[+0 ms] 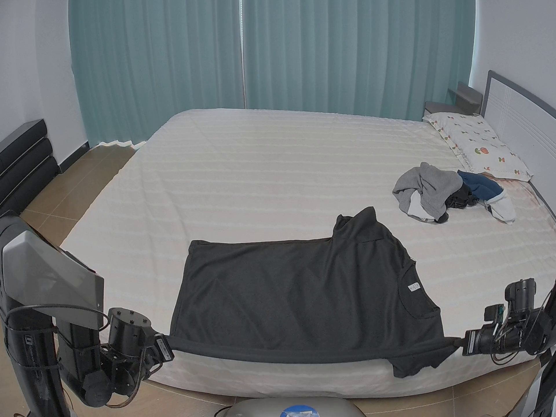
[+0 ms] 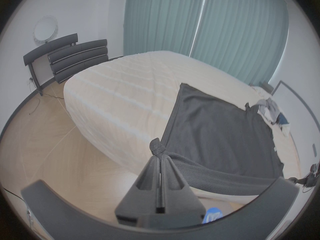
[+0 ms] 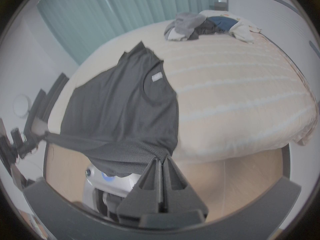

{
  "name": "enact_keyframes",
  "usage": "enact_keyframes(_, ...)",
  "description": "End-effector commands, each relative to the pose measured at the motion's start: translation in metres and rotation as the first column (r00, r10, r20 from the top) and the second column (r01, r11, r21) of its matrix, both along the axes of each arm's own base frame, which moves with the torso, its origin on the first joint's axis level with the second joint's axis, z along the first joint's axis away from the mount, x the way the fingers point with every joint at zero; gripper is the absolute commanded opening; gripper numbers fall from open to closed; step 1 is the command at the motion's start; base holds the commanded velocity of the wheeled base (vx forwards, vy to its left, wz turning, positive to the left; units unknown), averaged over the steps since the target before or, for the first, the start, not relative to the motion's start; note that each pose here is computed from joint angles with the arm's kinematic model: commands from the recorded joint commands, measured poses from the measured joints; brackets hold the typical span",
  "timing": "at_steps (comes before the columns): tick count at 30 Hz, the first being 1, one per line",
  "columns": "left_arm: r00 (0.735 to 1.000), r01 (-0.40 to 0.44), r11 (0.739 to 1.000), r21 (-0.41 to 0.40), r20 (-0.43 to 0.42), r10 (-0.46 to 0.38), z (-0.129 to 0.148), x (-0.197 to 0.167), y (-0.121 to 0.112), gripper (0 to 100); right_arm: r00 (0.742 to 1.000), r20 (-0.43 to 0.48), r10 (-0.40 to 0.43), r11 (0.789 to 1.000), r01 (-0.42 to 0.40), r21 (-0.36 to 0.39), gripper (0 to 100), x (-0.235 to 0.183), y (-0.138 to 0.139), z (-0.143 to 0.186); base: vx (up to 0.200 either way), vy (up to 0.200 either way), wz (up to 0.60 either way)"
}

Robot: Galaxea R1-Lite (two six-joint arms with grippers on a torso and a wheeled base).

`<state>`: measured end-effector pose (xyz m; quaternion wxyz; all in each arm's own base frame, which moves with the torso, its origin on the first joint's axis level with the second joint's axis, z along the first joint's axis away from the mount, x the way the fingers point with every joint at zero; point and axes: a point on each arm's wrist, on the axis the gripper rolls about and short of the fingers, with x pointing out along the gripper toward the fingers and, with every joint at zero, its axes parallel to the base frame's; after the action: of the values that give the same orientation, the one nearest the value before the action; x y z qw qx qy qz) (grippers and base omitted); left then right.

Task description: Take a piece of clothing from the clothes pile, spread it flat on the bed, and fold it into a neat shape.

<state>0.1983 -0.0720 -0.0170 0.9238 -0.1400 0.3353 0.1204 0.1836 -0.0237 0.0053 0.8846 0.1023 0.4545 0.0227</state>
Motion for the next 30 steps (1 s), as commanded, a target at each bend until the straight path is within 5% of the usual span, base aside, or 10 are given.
enact_keyframes(1, 0.996, -0.033, 0.998, -0.053, 0.078, 0.037, 0.007, 0.014, 0.006, 0, 0.992, 0.123, -0.021, 0.999, 0.017, 0.031, 0, 0.025, 0.005, 0.01, 0.0, 0.0, 0.0)
enact_keyframes(11, 0.984, -0.051, 0.991, -0.124, 0.161, 0.071, 0.011, 0.037, 0.001, 0, 0.984, 0.175, -0.038, 0.998, 0.029, 0.055, 0, 0.05, 0.006, 0.013, 0.0, 0.0, 0.0)
enact_keyframes(30, 0.981, -0.083, 0.989, -0.118, 0.164, 0.102, -0.018, 0.073, 0.0, 0, 0.977, 0.212, -0.016, 0.998, 0.003, 0.062, 0, 0.089, 0.013, 0.003, 0.0, 0.0, 0.0)
